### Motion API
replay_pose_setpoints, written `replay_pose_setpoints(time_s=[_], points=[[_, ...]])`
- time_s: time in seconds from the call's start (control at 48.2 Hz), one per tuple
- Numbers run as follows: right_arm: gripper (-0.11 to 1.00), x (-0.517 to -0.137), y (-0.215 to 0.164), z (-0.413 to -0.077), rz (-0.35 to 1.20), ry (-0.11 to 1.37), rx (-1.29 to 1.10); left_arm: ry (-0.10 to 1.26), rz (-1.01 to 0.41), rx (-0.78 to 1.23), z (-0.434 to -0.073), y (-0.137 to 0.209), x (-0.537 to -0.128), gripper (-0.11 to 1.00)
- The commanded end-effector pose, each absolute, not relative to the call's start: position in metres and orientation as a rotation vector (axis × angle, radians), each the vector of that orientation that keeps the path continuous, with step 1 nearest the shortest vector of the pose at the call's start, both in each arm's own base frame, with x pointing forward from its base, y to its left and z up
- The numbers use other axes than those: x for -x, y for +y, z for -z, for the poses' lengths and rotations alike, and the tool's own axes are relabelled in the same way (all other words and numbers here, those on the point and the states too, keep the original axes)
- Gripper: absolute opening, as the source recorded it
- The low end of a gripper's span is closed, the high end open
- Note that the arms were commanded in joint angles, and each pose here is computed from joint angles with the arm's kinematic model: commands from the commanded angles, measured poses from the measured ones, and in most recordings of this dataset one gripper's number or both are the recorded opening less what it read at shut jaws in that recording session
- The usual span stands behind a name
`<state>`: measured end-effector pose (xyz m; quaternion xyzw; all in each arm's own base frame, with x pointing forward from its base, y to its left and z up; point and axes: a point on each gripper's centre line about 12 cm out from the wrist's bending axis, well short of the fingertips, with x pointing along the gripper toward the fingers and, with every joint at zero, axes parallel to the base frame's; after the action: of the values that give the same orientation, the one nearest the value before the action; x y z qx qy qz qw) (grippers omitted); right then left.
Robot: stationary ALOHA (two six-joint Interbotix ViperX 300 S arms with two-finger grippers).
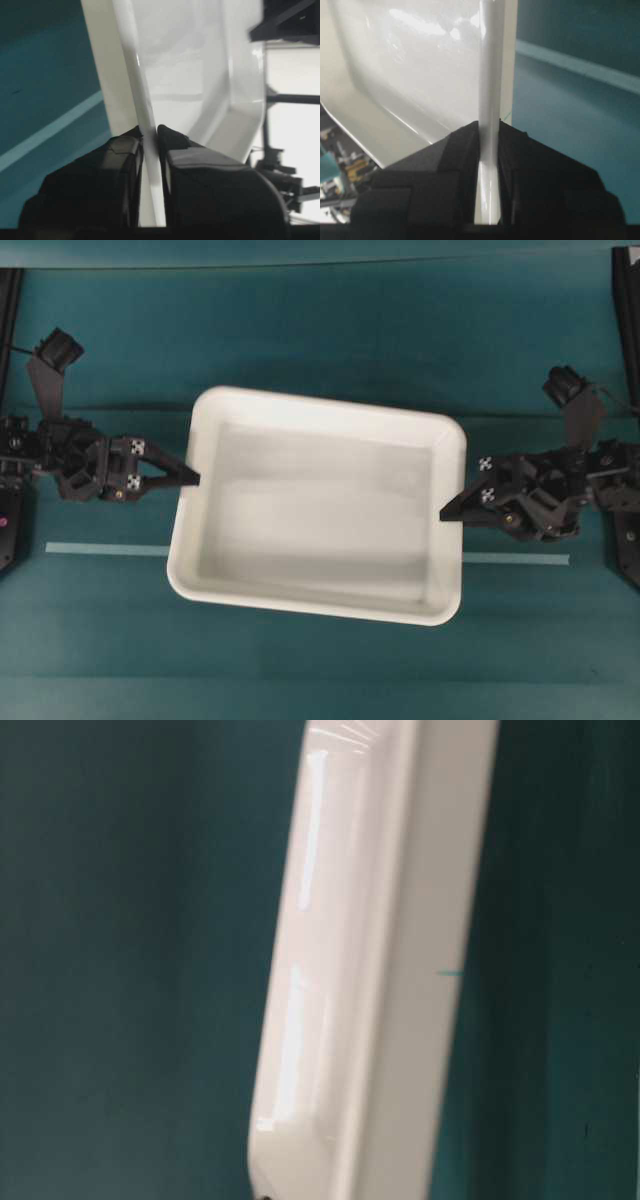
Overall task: Lift the white case with both hands.
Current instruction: 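Lift the white tray upward with both grippers holding its rims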
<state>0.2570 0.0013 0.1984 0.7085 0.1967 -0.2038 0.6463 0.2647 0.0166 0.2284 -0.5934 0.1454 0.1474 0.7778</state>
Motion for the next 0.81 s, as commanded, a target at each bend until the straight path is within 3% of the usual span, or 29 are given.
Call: replay_pose_setpoints(time_s=[0.0,0.394,0.789], points=[[0.11,-0.268,-0.004,-0.228,0.406,0.366,-1.621,0.265,-0.263,1.278,-0.251,0.014,-0.277,0.09],[0.11,-0.257,-0.013,-0.257,0.357,0.279,-1.637,0.231,-0.233,1.330,-0.264,0.010,-0.272,0.09],[0.11,-0.247,-0.017,-0.288,0.321,0.252,-1.650,0.163,-0.189,1.342,-0.300,0.011,-0.263,0.08]])
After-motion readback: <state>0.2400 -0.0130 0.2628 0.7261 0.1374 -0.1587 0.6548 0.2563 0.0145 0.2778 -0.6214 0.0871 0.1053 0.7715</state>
